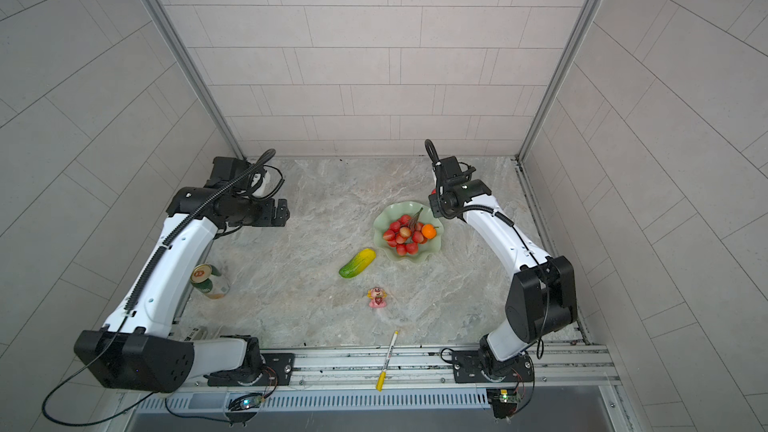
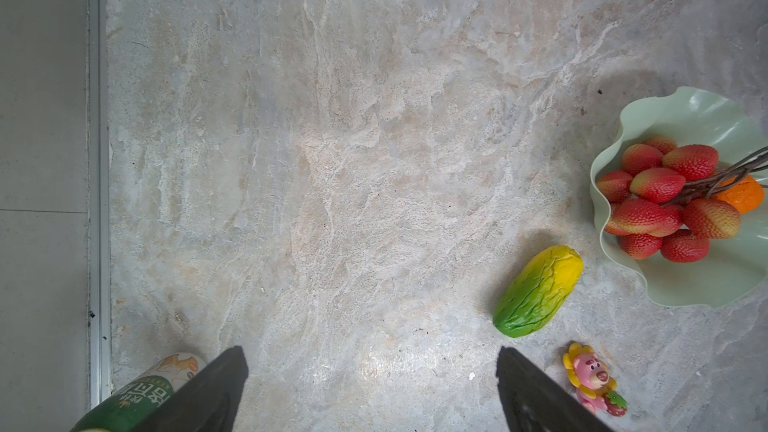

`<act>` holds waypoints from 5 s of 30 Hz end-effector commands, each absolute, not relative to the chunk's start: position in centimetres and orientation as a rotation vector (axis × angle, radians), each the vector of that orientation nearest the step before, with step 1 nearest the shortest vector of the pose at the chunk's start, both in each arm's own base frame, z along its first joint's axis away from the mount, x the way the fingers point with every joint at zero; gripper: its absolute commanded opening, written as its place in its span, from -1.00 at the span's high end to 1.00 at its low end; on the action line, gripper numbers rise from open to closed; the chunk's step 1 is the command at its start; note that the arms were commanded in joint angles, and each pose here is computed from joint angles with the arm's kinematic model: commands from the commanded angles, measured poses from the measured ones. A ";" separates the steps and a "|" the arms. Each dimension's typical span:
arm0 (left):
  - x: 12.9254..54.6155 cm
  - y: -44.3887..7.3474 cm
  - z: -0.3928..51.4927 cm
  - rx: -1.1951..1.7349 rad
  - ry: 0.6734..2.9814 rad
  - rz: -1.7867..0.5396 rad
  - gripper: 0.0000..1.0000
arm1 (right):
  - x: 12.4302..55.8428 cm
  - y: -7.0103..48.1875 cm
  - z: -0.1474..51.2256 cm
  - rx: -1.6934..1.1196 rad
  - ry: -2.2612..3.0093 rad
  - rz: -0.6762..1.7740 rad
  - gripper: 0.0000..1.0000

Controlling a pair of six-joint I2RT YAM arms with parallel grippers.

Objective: Place and organize the fake fruits in the fruit bowl
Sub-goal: 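Lift the mango with the right gripper and carry it to the bowl, then lower the mango into the bowl beside the lychees with the right gripper, then open the right gripper and nudge the mango into place in the bowl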

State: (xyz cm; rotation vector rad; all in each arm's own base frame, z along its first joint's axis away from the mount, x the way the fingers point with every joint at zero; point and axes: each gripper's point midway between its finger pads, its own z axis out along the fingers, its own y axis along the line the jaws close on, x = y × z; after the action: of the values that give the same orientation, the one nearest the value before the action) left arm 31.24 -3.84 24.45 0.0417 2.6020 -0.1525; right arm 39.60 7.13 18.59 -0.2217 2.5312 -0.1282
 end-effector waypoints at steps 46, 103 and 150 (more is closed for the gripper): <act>31.5 -4.2 24.7 0.067 2.601 -0.164 -1.00 | 42.8 11.6 10.1 -0.300 2.728 0.053 0.42; 31.5 -4.5 24.6 0.082 2.599 -0.189 -1.00 | 42.7 11.1 9.9 -0.226 2.724 0.192 -0.01; 31.7 -4.9 24.4 0.089 2.608 -0.211 -1.00 | 43.0 14.7 10.4 -0.419 2.593 0.387 0.43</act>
State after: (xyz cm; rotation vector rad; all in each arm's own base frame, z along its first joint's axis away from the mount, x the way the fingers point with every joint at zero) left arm 31.41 -4.64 23.77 0.0719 2.6270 -0.2066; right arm 43.60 14.50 9.30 -0.3811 2.6092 0.3880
